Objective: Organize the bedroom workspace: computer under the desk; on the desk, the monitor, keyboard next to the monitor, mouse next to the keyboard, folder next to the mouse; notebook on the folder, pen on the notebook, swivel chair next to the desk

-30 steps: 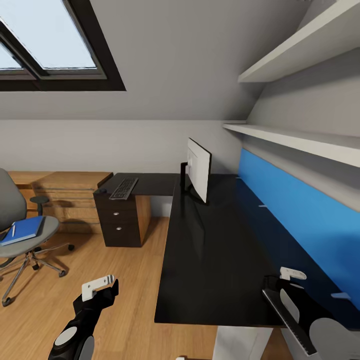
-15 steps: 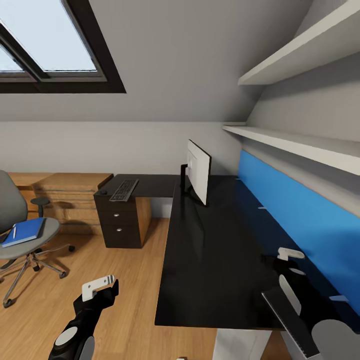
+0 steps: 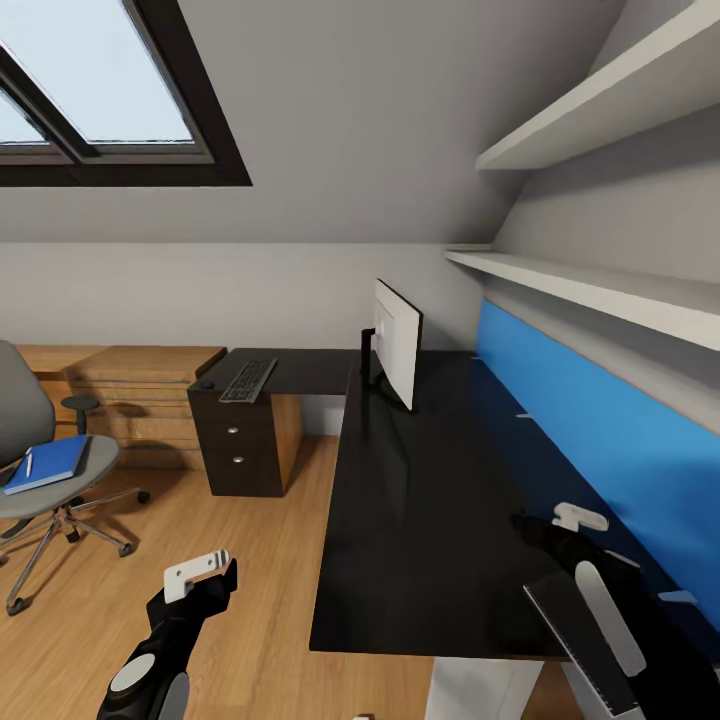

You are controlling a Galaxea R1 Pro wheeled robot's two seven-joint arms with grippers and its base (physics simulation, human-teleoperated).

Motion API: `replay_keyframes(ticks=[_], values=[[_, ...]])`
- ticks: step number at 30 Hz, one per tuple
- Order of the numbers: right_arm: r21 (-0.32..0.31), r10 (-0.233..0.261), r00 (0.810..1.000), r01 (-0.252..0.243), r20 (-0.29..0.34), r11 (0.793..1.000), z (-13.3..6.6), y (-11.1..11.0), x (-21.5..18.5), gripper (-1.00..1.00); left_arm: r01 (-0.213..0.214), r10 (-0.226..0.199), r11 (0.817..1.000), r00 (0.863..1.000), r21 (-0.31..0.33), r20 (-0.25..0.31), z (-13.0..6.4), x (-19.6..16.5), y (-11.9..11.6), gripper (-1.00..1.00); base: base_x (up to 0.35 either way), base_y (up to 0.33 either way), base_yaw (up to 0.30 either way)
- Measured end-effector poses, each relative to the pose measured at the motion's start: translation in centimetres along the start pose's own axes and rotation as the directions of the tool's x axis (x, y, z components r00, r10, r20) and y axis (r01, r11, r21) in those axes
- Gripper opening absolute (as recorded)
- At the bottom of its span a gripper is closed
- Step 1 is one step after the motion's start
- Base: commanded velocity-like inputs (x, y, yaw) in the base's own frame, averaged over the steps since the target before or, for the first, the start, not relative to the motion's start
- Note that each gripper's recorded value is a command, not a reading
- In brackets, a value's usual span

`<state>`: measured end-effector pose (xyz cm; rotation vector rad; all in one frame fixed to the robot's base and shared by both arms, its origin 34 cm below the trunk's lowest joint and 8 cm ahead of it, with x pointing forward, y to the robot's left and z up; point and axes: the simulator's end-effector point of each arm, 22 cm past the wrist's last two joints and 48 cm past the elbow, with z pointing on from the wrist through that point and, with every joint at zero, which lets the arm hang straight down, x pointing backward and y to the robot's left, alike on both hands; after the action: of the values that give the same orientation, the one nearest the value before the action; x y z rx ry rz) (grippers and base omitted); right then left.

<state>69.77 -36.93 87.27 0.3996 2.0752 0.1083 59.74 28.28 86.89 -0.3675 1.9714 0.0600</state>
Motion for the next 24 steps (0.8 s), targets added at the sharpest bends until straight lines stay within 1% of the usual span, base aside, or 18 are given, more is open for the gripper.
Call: replay_keyframes(ticks=[7, 9, 11, 12, 13, 14, 15, 19, 22, 23, 24], values=[[-0.063, 0.053, 0.998, -0.055, -0.018, 0.997, -1.6, 1.5, 1.0, 1.0, 0.0, 0.0, 1.0, 1.0, 0.0, 0.001, 0.0, 0.0, 0.0, 1.0, -0.038, 0.0, 0.0], [-0.079, 0.078, 0.997, -0.08, -0.024, 0.994, -1.8, 1.8, 1.2, 1.0, 0.0, 0.0, 1.0, 1.0, 0.0, 0.0, 0.0, 0.0, 0.0, 1.0, -0.187, 0.0, 0.0], [-0.096, 0.114, 0.993, -0.116, -0.028, 0.989, -2.0, 2.0, 1.1, 1.0, 0.0, 0.0, 1.0, 1.0, 0.0, 0.0, 0.0, 0.0, 0.0, 1.0, -0.248, 0.0, 0.0], [-0.11, 0.159, 0.987, -0.162, -0.031, 0.981, -2.1, 2.0, 0.9, 1.0, 0.0, 0.0, 1.0, 1.0, 0.001, -0.001, 0.0, 0.0, 0.0, 1.0, -0.281, 0.0, 0.0], [-0.116, 0.185, 0.982, -0.188, -0.032, 0.975, -2.2, 1.9, 0.8, 1.0, 0.0, 0.0, 1.0, 1.0, 0.001, 0.0, 0.0, 0.0, 0.0, 1.0, -0.317, 0.0, 0.0], [-0.134, 0.293, 0.956, -0.294, -0.031, 0.946, -2.6, 1.0, 0.1, 1.0, 0.0, 0.0, 1.0, 1.0, 0.001, -0.001, 0.0, 0.0, 0.0, 1.0, -0.323, 0.0, 0.0], [-0.138, 0.322, 0.946, -0.323, -0.03, 0.936, -2.7, 0.6, -0.2, 1.0, 0.0, 0.0, 1.0, 1.0, 0.001, -0.001, 0.1, 0.0, 0.0, 1.0, -0.325, 0.0, 0.0], [-0.141, 0.355, 0.934, -0.356, -0.029, 0.924, -2.8, 0.2, -0.4, 1.0, 0.0, 0.0, 1.0, 1.0, 0.001, -0.001, 0.1, 0.0, 0.0, 1.0, -0.329, 0.0, 0.0], [-0.14, 0.367, 0.93, -0.367, -0.031, 0.92, -2.7, -0.1, -0.3, 1.0, 0.0, 0.0, 1.0, 1.0, 0.001, -0.001, 0.1, 0.0, 0.0, 1.0, -0.333, 0.0, -0.046], [-0.117, 0.399, 0.916, -0.4, -0.032, 0.909, -2.8, -1.8, -0.4, 1.0, 0.0, 0.0, 1.0, 1.0, 0.001, -0.001, 0.1, 0.0, 0.0, 1.0, -0.334, 0.0, -0.111], [-0.116, 0.404, 0.914, -0.405, -0.036, 0.907, -2.8, -1.9, -0.3, 1.0, 0.0, 0.0, 1.0, 1.0, 0.001, 0.0, 0.0, 0.0, 0.0, 1.0, -0.334, 0.0, -0.088]])
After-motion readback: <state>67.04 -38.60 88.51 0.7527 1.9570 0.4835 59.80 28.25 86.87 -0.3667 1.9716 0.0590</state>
